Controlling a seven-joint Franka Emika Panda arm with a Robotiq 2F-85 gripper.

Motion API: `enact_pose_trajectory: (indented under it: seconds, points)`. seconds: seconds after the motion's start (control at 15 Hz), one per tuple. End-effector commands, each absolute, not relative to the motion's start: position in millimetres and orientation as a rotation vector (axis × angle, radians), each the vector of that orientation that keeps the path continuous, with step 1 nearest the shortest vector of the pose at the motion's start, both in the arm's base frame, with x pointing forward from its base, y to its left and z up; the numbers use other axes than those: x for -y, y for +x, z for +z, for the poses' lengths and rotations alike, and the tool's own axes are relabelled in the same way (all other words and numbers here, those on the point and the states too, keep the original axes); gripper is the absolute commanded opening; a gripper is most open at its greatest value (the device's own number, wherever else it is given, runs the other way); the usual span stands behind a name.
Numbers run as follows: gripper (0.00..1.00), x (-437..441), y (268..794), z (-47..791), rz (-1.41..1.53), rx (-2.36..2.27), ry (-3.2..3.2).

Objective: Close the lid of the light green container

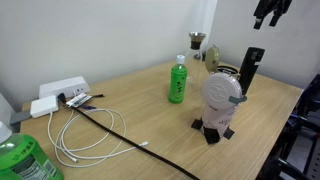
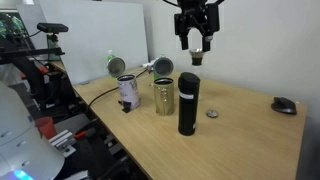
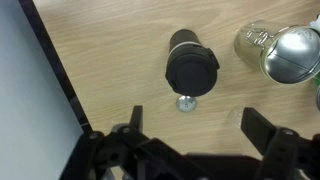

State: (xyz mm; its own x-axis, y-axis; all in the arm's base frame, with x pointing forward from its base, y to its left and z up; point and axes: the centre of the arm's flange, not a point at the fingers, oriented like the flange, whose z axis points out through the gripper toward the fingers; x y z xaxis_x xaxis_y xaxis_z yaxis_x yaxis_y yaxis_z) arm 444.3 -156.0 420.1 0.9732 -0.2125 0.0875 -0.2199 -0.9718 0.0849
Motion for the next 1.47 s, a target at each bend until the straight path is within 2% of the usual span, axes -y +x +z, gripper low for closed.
enact_pose_trajectory:
  seconds: [0.0,0.67,1.4]
  points:
    - [1.0,156,444,420,0.119,0.333,3.027]
    - [1.0,89,468,433,0.164,0.335,3.015]
    - [1.0,19,469,437,0.12,0.614,2.897]
